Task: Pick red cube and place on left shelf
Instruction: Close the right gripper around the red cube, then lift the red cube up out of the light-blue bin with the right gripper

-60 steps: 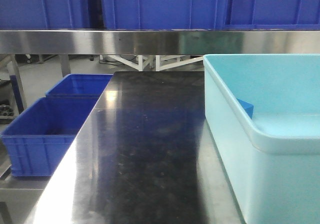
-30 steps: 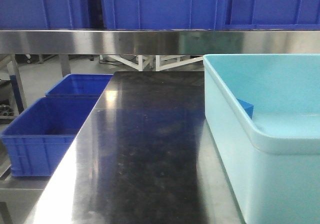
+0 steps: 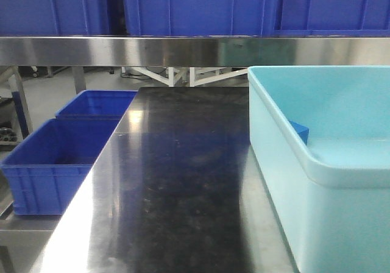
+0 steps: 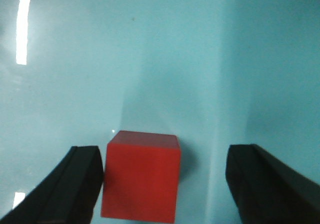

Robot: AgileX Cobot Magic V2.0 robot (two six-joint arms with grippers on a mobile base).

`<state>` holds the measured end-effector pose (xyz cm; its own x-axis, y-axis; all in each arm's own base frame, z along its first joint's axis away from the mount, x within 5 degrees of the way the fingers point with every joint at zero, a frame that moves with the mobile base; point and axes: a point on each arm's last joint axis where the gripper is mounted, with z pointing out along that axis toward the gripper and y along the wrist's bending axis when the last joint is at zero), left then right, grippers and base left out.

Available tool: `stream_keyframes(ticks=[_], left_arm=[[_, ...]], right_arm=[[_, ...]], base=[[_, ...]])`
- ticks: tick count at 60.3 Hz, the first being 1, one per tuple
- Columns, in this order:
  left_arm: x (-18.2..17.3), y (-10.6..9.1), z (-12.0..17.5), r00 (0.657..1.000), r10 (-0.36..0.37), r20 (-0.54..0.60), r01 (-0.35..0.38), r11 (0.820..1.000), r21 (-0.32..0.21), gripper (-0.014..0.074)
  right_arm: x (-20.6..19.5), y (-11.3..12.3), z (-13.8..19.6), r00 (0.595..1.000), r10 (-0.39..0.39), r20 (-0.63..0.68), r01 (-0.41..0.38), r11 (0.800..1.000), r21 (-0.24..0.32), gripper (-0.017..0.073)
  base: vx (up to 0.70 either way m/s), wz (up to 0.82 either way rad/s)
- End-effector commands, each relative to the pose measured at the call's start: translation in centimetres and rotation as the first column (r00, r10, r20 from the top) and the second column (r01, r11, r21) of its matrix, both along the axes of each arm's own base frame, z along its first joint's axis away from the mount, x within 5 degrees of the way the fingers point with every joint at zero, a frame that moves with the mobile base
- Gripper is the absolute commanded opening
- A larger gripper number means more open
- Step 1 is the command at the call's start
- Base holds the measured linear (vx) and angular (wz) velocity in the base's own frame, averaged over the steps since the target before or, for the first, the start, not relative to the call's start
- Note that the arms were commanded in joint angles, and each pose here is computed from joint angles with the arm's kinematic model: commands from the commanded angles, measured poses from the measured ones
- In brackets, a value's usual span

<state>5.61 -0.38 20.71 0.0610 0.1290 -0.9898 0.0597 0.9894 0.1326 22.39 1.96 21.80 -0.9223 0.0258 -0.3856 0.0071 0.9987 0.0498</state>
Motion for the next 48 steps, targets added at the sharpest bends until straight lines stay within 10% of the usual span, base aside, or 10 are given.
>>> stream_keyframes(ticks=[1,31,48], left_arm=[[0.1,0.0,0.0,0.998,0.000,0.061,0.000,1.000,-0.008,0.0106],[0.1,0.0,0.0,0.998,0.000,0.061,0.000,1.000,-0.008,0.0106],[0.1,0.0,0.0,0.998,0.000,0.061,0.000,1.000,-0.008,0.0106]], right_arm=[[1.0,0.1,1.1,0.997,0.001,0.080,-0.002,1.000,0.006,0.0612],[1.7,1.5,0.1,0.996,0.057,0.065,-0.058,0.998,0.004,0.0604],[1.8,1.6,0.0,0.996,0.060,0.065,-0.061,0.998,0.004,0.0314]], base=[[0.00,0.00],[0.00,0.00],[0.00,0.00]])
